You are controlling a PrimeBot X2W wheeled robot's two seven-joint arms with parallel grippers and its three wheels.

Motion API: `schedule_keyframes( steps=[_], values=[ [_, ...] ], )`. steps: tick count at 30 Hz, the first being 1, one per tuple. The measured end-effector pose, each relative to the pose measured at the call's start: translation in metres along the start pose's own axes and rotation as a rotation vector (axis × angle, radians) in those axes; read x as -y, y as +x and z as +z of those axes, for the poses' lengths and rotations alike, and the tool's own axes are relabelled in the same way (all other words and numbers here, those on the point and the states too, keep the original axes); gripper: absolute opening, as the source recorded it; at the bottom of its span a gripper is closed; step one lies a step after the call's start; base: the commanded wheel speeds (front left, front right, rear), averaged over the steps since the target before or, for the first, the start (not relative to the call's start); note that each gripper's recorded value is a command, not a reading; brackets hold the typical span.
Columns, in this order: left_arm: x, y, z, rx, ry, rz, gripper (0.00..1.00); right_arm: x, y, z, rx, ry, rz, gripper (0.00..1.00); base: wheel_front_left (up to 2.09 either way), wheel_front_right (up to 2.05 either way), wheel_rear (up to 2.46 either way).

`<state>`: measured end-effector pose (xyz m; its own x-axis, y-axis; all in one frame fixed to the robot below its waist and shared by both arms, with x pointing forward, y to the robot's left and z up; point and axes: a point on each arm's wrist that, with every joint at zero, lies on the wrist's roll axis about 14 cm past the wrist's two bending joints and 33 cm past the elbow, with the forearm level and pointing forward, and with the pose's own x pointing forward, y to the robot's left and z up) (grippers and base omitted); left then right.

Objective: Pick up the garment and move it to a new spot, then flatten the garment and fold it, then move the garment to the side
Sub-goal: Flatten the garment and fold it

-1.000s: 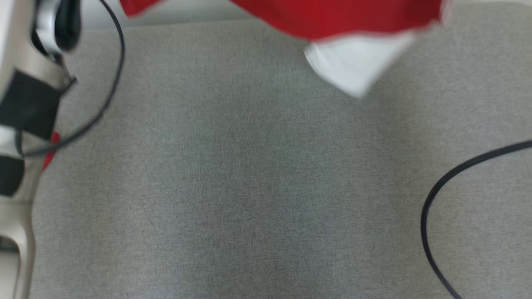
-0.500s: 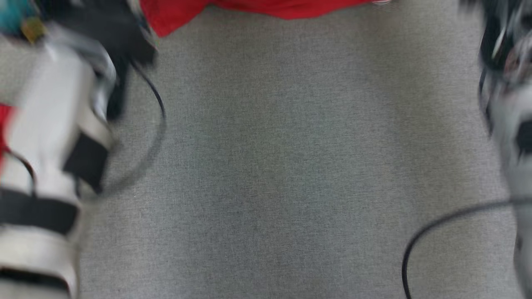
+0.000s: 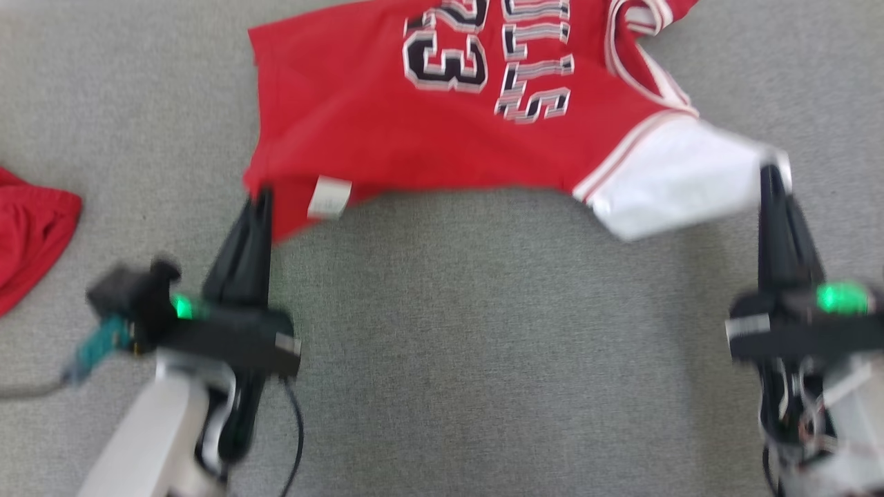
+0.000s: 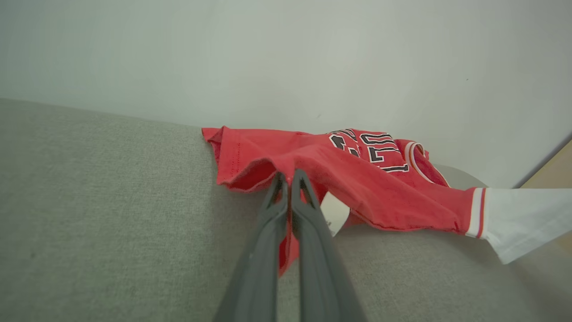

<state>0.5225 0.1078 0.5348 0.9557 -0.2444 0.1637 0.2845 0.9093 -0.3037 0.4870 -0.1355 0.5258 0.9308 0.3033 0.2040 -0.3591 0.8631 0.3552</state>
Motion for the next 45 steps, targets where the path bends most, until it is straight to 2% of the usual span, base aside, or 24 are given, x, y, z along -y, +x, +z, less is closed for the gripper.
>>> schedule_keyframes(
  steps=[3, 5, 6, 7, 9, 10, 17, 24, 33, 39, 45],
  values=[
    [0.002, -0.024, -0.004, -0.039, -0.028, 0.009, 0.00, 0.001, -0.027, -0.010, -0.037, 0.044, -0.050, 0.00, 0.00, 0.00, 0.00],
    [0.007, -0.039, -0.009, -0.077, -0.026, -0.006, 0.10, 0.002, -0.044, -0.014, -0.056, 0.057, -0.076, 0.00, 0.00, 0.00, 0.00],
    [0.009, -0.046, -0.010, -0.091, -0.027, -0.005, 0.21, 0.003, -0.052, -0.015, -0.066, 0.062, -0.091, 0.00, 0.00, 0.00, 0.00],
    [0.011, -0.052, -0.010, -0.101, -0.030, -0.007, 0.22, 0.003, -0.060, -0.016, -0.074, 0.069, -0.104, 0.00, 0.00, 0.00, 0.00],
    [0.016, -0.065, -0.010, -0.120, -0.038, -0.010, 0.14, 0.002, -0.075, -0.018, -0.091, 0.079, -0.123, 0.00, 0.00, 0.00, 0.00],
    [0.018, -0.072, -0.011, -0.132, -0.043, -0.011, 0.00, 0.002, -0.081, -0.017, -0.098, 0.081, -0.132, 0.00, 0.00, 0.00, 0.00],
    [0.018, -0.113, -0.016, -0.215, -0.084, 0.038, 0.00, -0.010, -0.122, -0.021, -0.178, 0.123, -0.179, 0.00, 0.00, 0.00, 0.00],
    [0.011, -0.147, -0.017, -0.278, -0.079, 0.106, 0.00, -0.019, -0.157, -0.029, -0.286, 0.094, -0.220, 0.00, 0.00, 0.00, 0.00],
    [0.014, -0.172, -0.010, -0.316, -0.077, 0.131, 0.00, -0.028, -0.190, -0.034, -0.380, 0.124, -0.274, 0.00, 0.00, 0.00, 0.00],
    [0.016, -0.180, -0.008, -0.348, -0.073, 0.133, 0.00, -0.031, -0.197, -0.026, -0.403, 0.115, -0.281, 0.00, 0.00, 0.00, 0.00],
    [0.020, -0.169, 0.001, -0.320, -0.078, 0.114, 0.00, -0.026, -0.175, -0.006, -0.336, 0.060, -0.253, 0.00, 0.00, 0.00, 0.00]
  ],
)
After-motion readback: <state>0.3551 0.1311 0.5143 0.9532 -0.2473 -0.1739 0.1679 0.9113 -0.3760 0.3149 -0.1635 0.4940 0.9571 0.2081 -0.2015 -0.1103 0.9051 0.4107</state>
